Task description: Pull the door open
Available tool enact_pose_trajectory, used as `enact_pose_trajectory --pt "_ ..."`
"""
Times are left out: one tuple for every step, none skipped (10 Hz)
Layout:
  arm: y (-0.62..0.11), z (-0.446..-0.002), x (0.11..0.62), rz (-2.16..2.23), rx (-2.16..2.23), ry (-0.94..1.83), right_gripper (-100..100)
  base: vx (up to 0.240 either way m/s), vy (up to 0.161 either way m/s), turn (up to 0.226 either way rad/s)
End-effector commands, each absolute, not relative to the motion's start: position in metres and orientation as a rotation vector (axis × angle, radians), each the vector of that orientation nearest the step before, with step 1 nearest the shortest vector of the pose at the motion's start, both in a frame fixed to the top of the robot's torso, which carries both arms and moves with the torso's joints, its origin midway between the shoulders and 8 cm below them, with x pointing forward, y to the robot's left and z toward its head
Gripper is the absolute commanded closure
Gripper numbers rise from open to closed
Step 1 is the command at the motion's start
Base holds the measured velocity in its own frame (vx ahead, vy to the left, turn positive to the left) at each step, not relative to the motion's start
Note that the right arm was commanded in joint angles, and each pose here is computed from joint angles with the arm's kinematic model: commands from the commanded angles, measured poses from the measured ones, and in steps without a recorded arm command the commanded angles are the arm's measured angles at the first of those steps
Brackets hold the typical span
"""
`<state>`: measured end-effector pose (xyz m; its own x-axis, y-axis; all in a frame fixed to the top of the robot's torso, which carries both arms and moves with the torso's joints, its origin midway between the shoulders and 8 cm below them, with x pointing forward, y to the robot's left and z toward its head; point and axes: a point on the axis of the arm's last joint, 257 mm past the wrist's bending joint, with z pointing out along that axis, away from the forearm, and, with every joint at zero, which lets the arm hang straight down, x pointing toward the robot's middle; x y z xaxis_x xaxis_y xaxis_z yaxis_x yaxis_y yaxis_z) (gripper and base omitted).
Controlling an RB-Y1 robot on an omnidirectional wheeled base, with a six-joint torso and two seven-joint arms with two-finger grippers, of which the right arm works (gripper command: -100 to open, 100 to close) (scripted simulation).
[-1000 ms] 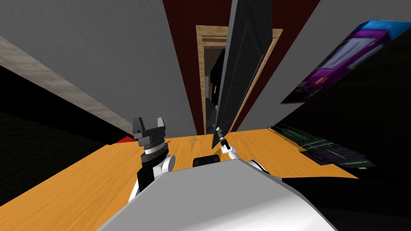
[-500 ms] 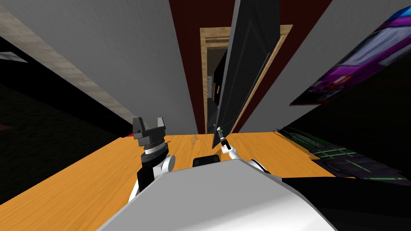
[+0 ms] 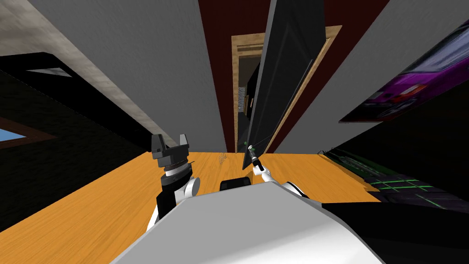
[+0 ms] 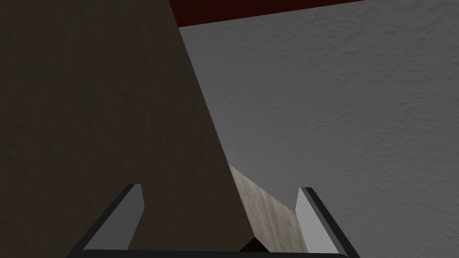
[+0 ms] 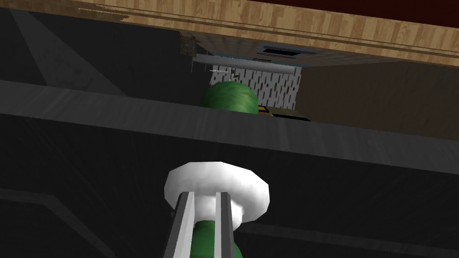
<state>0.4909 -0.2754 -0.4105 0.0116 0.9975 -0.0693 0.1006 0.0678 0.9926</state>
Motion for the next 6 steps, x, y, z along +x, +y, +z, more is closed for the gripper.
enact_pose_trajectory --pt "-0.2826 -0.4137 0.4875 1.111 1.275 1.284 100 -0.056 -0.050 0.084" --pt "-0.2764 -0.4083 0.4900 1.152 1.292 1.257 -100 -0.053 -0.038 0.113" --pt "-0.2774 -0.4078 0.4896 1.169 1.310 1.241 -100 -0.061 -0.062 0.149" --pt "-0.2784 -0.4073 0.4892 1.186 1.328 1.225 -100 -0.057 -0.061 0.108" --pt "-0.2798 -0.4066 0.4886 1.209 1.352 1.202 -100 -0.045 -0.069 0.090" --pt "-0.2812 -0.4060 0.4880 1.232 1.376 1.180 -100 -0.051 -0.069 0.116"
